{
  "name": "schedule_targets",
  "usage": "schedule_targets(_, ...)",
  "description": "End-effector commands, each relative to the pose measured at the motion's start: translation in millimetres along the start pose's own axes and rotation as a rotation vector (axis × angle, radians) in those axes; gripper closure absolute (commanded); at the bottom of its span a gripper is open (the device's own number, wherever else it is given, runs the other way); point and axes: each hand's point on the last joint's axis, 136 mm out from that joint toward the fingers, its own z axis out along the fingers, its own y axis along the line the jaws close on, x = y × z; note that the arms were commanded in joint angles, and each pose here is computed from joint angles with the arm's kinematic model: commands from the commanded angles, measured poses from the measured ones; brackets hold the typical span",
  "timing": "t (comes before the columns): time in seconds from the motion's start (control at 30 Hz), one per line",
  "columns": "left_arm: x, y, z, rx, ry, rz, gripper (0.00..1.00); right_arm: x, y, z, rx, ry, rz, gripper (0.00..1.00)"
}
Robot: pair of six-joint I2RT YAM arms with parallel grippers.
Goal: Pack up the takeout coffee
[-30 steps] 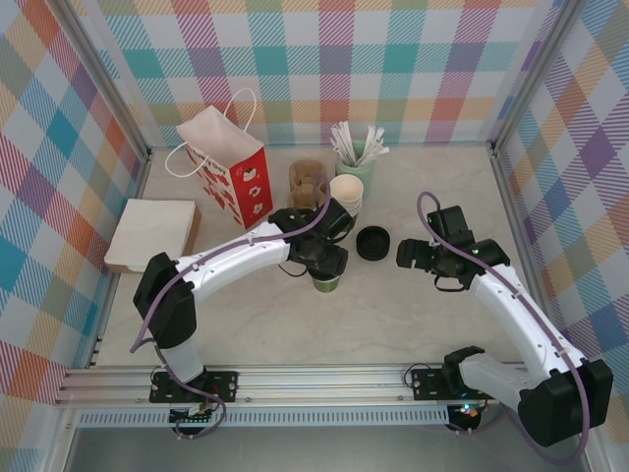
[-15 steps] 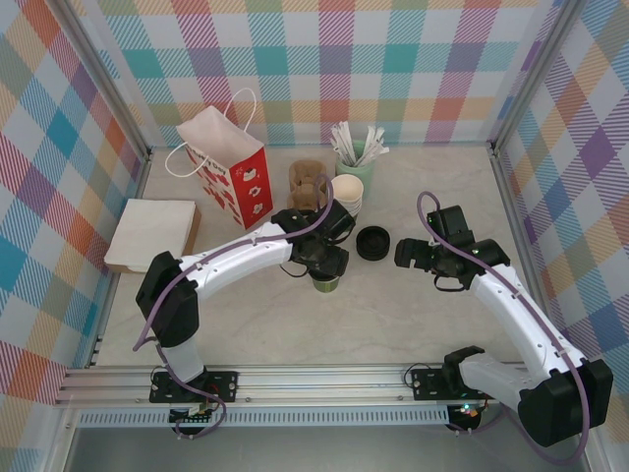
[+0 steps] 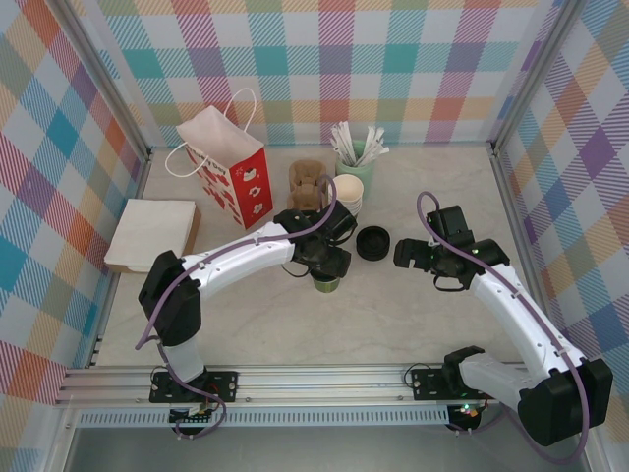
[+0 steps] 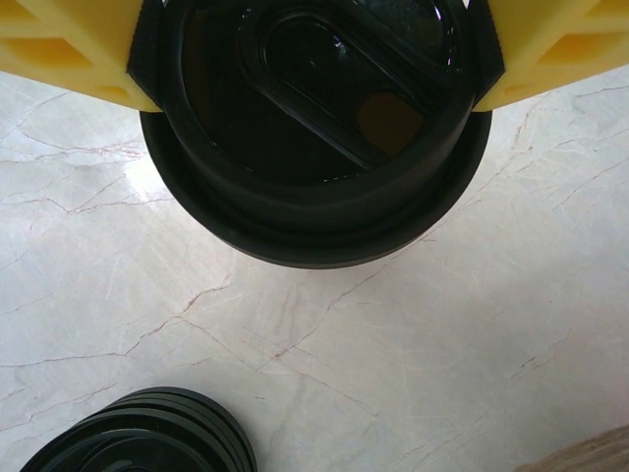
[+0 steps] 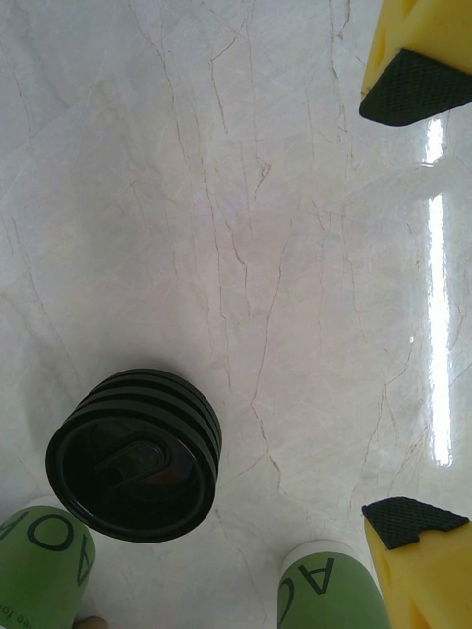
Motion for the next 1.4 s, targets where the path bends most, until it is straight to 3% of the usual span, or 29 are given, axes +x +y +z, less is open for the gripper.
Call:
schedule_targets(0.0, 6.1, -10.9, 0.2, 0.012, 0.031, 0.045, 0.26, 1.9, 0.7, 4.6, -0.009, 0.013, 0.006, 0.01)
schedule_targets(0.63, -9.7, -14.3, -35.2, 0.053, -0.055, 0.018, 0.11, -3.7, 29.3, 1.6, -0.140, 0.059, -0.025, 0.00)
schedule_targets(0.87, -12.0, 3.3, -52.7, 0.044, -0.083, -0.058, 0.08, -8.2, 60.6, -1.9, -0.289, 0.109, -0.013, 0.09)
schedule_targets(1.13, -8.4, 20.4, -49.3, 0.266, -0.058, -0.283, 0.19, -12.3, 105.1, -1.5, -0.453, 0.212, 0.029, 0.22)
schedule_targets(1.37, 5.8, 34.3, -25.8, 0.297, 0.006, -0.389, 0.27, 1.6, 141.9, 5.8, -0.479, 0.308, -0.028, 0.25)
